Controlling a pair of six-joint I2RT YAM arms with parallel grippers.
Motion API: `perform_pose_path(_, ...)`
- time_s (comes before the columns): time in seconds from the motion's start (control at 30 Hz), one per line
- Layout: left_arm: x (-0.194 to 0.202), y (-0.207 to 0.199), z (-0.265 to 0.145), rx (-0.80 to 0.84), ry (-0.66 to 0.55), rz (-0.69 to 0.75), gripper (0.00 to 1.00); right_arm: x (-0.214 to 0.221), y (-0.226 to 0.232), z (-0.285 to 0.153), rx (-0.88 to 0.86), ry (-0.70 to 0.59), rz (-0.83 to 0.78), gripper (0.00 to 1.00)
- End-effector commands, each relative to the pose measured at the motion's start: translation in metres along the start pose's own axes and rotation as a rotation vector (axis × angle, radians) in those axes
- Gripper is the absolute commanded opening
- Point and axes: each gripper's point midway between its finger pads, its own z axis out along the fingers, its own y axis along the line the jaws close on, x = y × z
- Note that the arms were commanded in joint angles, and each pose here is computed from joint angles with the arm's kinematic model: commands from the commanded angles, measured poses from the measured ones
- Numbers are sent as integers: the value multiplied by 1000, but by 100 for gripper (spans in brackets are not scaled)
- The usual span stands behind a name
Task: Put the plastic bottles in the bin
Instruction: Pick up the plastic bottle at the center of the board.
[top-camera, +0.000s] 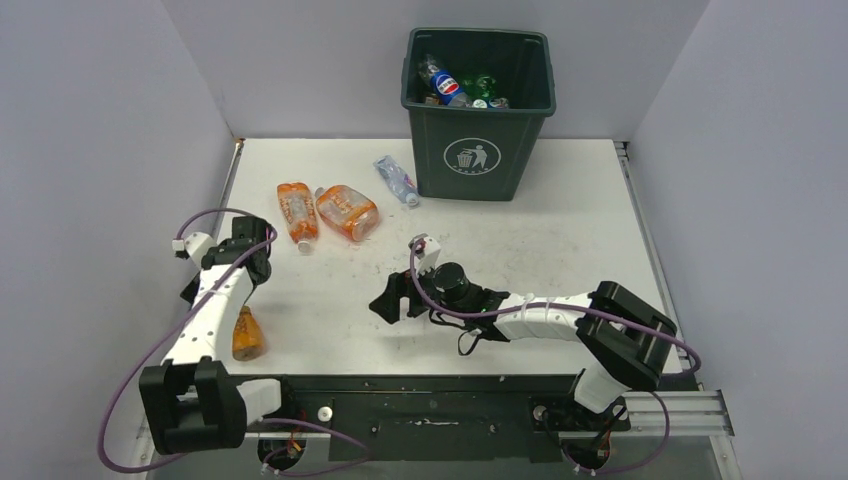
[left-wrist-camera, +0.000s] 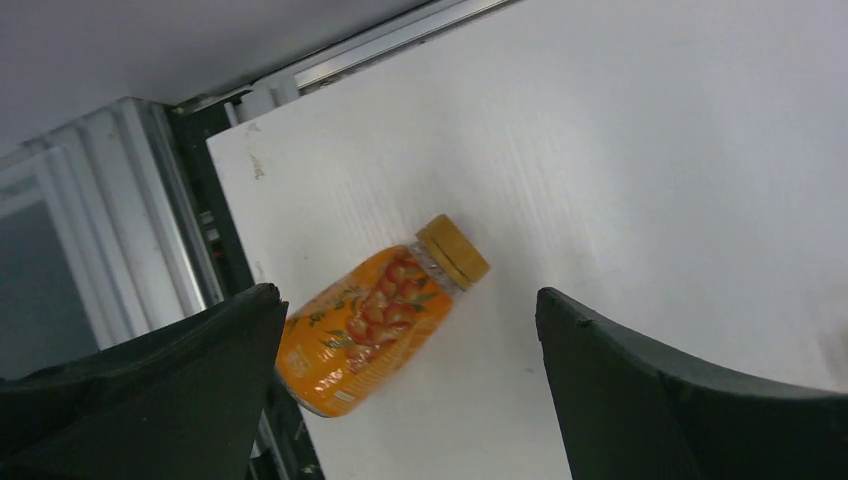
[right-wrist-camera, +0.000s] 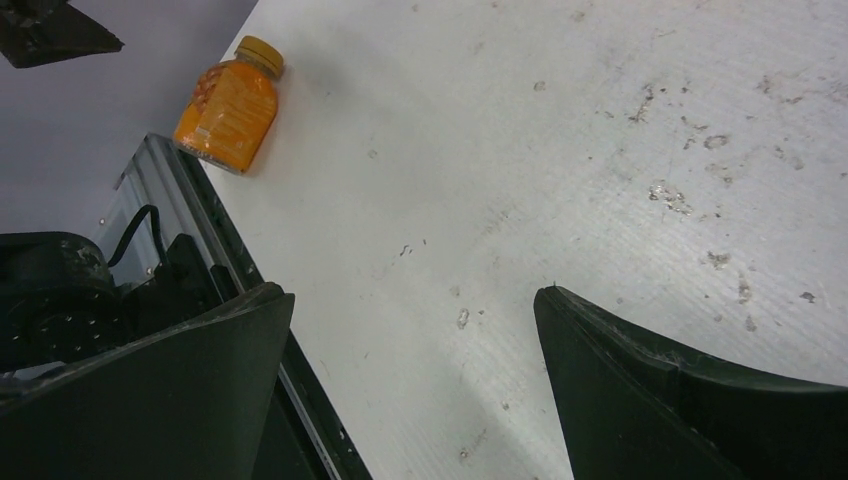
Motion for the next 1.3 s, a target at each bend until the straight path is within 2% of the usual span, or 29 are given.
perform_pose_path(0.0,11,20,20,-72,76,135,96,-27,37,8,-121,-72,17,95)
perform_pose_path(0.1,9,15,23,-31,71,134,96,-27,40,8,-133,-71,21,95)
perform_pose_path(0.17,18,11,28,-13,111,158,96,-28,41,5,-138,-76,19,95)
perform_pose_path(0.3,30,7,35,-68,183,218,96,-35,43,0,-138,-92,10,95)
perform_pose_path(0.53,76,9,57,-140,339,245,96,-47,48,-14,-143,-126,-2,95)
perform_pose_path(0.67,93,8,62,-115,368,237,100,-52,47,-20,-133,-144,-10,95)
perform_pose_path(1.0,99,-14,56,30,396,177,63,-53,40,-23,-105,-149,-3,95)
perform_pose_path(1.13,89,-24,46,96,379,139,42,-56,38,-26,-97,-154,-5,95)
perform_pose_path(1.27,65,-41,19,292,319,86,22,-58,38,-34,-87,-157,-15,95)
